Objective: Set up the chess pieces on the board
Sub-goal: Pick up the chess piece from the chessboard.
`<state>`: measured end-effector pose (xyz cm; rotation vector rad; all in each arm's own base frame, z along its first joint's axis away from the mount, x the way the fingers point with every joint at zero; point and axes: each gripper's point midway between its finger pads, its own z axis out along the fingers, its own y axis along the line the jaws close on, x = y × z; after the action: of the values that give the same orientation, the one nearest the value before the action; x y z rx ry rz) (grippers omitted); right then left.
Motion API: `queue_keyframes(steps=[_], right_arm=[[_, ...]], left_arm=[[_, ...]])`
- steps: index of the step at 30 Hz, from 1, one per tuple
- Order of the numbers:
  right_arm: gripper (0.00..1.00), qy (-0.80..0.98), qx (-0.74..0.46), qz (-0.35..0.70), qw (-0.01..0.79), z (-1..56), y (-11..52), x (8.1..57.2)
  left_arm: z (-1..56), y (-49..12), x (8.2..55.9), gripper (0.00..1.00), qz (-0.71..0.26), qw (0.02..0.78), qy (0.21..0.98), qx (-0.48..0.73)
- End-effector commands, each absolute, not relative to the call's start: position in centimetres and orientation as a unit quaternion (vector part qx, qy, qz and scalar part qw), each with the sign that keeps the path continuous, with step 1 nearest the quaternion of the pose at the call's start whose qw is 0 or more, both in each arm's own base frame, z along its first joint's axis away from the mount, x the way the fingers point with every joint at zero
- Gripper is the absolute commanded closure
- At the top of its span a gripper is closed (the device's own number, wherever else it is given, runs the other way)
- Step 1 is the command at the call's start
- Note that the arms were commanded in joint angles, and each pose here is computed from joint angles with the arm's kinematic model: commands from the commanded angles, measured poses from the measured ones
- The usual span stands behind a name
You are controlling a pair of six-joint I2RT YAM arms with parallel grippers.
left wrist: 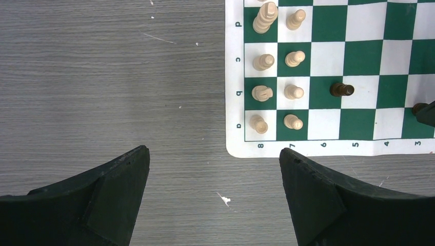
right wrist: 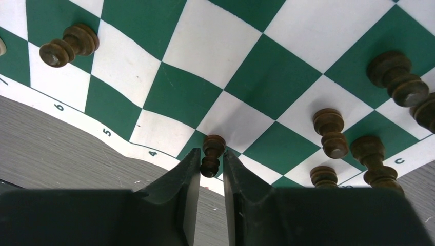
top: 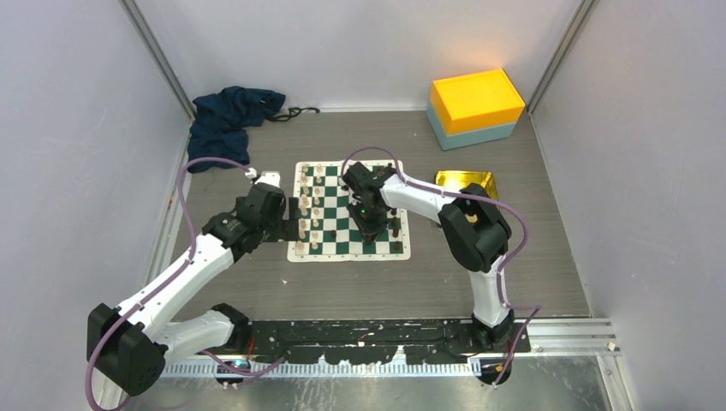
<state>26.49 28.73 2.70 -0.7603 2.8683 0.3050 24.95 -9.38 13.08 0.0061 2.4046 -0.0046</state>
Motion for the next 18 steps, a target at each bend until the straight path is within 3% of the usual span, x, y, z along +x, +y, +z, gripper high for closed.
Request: queue_keyframes(steps=[1, 5, 18], right_arm=[[0.75, 0.955, -0.256, 0.113, 0.094, 3.6, 29.6, 26.9], [0.87, 0.955, -0.255, 0.109, 0.106, 4.1, 29.5, 27.3], [0.89, 0.955, -0.247, 0.084, 0.144, 6.7, 28.7, 28.5]], left_arm=[[14.0, -9.7, 25.7, 0.02, -0.015, 0.38, 0.925, -0.007], [14.0, -9.7, 25.8, 0.02, -0.014, 0.38, 0.925, -0.005], [13.9, -9.7, 25.7, 0.02, -0.013, 0.379, 0.925, -0.005]])
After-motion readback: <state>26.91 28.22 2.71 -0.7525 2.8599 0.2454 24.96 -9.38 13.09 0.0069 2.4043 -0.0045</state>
